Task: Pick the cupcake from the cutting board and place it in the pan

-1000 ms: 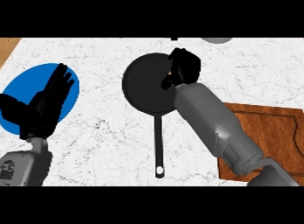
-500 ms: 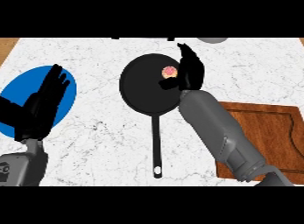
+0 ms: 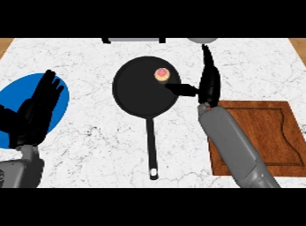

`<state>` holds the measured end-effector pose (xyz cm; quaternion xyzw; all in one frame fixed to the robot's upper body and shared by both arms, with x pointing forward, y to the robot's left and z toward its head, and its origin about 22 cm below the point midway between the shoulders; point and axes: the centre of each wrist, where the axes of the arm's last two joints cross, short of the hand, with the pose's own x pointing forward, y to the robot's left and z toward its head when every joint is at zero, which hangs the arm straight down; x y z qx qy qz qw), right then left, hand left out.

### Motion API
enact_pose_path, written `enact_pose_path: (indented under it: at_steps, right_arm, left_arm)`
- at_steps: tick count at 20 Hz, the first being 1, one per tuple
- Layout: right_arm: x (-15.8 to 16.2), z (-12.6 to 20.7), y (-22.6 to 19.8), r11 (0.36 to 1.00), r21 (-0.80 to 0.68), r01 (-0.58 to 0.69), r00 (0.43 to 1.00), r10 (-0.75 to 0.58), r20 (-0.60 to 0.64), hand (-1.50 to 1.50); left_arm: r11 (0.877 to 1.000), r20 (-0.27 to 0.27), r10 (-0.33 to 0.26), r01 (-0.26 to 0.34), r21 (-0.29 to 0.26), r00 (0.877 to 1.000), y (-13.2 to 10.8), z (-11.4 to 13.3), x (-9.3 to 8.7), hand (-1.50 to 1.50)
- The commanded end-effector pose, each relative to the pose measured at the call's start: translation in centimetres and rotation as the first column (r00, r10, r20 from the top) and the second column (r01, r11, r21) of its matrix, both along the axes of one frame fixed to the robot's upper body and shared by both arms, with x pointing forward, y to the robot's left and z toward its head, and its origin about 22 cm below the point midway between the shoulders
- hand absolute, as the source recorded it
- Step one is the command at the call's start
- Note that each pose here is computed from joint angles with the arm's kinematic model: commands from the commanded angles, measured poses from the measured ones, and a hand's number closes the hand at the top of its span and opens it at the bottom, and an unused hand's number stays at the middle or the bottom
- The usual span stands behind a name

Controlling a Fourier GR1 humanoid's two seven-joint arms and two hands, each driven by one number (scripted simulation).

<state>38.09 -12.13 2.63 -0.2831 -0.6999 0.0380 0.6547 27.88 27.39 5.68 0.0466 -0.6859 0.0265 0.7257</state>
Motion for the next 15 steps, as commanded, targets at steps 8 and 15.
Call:
enact_pose_path:
  at_steps: [8,15]
  right_arm:
    - [-11.1,-1.6,-7.9,0.978,0.139,-0.158,0.984,0.144,0.105,-1.5]
    - [-12.9,-0.6,-7.2,0.985,0.117,-0.125,0.99,0.116,0.08,-1.5]
  left_arm:
    - [1.0,0.011,0.007,-0.007,0.014,1.0,1.3,-0.4,-1.1,0.0]
    - [1.0,0.02,-0.015,0.015,0.019,1.0,-0.4,0.7,-1.7,0.0]
